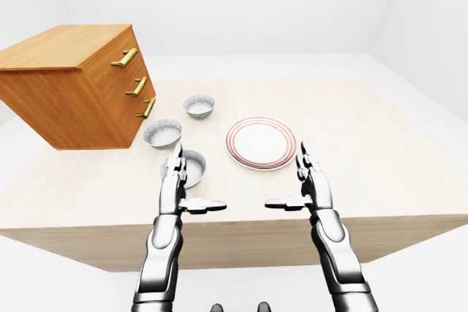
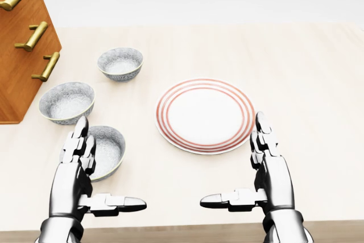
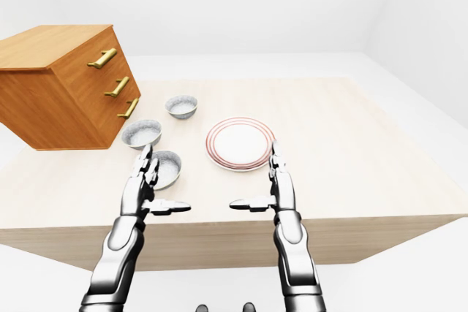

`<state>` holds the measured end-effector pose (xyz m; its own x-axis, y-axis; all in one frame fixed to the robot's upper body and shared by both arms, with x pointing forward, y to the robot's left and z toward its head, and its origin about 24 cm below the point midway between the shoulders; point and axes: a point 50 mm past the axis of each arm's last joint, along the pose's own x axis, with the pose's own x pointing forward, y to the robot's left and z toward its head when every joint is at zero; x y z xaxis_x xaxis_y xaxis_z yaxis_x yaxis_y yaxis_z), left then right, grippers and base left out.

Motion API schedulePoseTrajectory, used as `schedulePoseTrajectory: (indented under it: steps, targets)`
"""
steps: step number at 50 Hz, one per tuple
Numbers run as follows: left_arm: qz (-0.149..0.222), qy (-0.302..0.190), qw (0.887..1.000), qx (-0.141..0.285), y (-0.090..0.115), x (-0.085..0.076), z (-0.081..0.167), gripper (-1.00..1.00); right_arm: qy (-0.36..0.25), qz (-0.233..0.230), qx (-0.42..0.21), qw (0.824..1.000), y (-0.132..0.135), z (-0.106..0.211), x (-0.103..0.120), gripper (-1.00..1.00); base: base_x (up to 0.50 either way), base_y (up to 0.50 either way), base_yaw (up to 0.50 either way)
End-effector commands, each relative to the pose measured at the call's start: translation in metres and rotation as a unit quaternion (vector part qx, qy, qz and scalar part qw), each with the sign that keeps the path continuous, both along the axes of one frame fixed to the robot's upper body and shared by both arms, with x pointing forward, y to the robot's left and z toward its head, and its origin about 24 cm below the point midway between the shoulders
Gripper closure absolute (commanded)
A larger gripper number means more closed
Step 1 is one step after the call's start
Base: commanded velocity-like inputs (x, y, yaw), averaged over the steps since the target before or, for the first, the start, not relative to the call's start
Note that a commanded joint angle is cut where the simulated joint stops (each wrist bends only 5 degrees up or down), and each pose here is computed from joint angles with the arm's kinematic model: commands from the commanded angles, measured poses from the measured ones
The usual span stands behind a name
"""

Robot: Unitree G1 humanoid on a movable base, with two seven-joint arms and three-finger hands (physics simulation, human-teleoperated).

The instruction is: Put the bowl at the front on the plate.

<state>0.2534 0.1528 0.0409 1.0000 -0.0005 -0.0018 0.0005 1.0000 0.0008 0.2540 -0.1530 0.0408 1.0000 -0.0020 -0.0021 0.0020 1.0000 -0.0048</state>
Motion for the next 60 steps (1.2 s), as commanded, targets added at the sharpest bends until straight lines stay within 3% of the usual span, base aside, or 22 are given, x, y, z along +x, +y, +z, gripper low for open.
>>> schedulePoseTrajectory:
  steps: [1, 8, 16, 19, 25, 26, 34, 35, 43, 48, 51, 58, 60]
  targets:
    - [-0.007, 0.007, 1.000, -0.002, 0.005, -0.002, -0.001, -1.00, 0.005, -0.002, -0.005, 1.000, -0.006, -0.001, 0.001, -1.00, 0.00, 0.00, 0.00]
    - [-0.004, -0.001, 1.000, -0.004, 0.006, -0.005, 0.003, -1.00, 0.006, -0.001, -0.007, 1.000, -0.006, -0.003, 0.001, -1.00, 0.00, 0.00, 0.00]
    - [0.038, -0.010, 0.999, -0.032, 0.021, -0.007, 0.016, -1.00, 0.007, -0.002, -0.009, 1.000, -0.006, -0.002, 0.001, -1.00, 0.00, 0.00, 0.00]
    - [0.091, -0.013, 0.995, -0.045, 0.034, 0.004, 0.018, -1.00, 0.008, -0.002, -0.012, 1.000, -0.005, -0.003, 0.002, -1.00, 0.00, 0.00, 0.00]
    - [0.146, -0.021, 0.988, -0.039, 0.049, 0.001, 0.022, -1.00, 0.009, -0.002, -0.013, 1.000, -0.006, -0.004, 0.002, -1.00, 0.00, 0.00, 0.00]
    - [0.178, -0.026, 0.983, -0.034, 0.056, 0.000, 0.025, -1.00, 0.009, -0.002, -0.013, 1.000, -0.006, -0.004, 0.002, -1.00, 0.00, 0.00, 0.00]
    - [0.243, -0.050, 0.968, -0.038, 0.075, -0.012, 0.036, -1.00, 0.009, -0.003, -0.014, 1.000, -0.006, -0.003, 0.002, -1.00, 0.00, 0.00, 0.00]
    - [0.271, -0.051, 0.961, -0.039, 0.081, -0.015, 0.036, -1.00, 0.010, -0.004, -0.014, 1.000, -0.006, -0.004, 0.002, -1.00, 0.00, 0.00, 0.00]
    - [0.365, -0.053, 0.929, -0.039, 0.102, -0.031, 0.036, -1.00, 0.010, -0.001, -0.016, 1.000, -0.005, -0.003, 0.002, -1.00, 0.00, 0.00, 0.00]
    - [0.394, -0.052, 0.916, -0.050, 0.109, -0.039, 0.035, -1.00, 0.011, -0.001, -0.015, 1.000, -0.005, -0.005, 0.003, -1.00, 0.00, 0.00, 0.00]
    - [0.437, -0.055, 0.897, -0.034, 0.118, -0.049, 0.034, -1.00, 0.012, 0.000, -0.017, 1.000, -0.004, -0.003, 0.002, -1.00, 0.00, 0.00, 0.00]
    - [0.463, -0.074, 0.882, -0.036, 0.126, -0.067, 0.034, -1.00, 0.011, -0.002, -0.016, 1.000, -0.005, -0.004, 0.001, -1.00, 0.00, 0.00, 0.00]
    - [0.474, -0.080, 0.877, -0.007, 0.128, -0.069, 0.035, -1.00, 0.011, -0.003, -0.016, 1.000, -0.006, -0.005, 0.002, -1.00, 0.00, 0.00, 0.00]
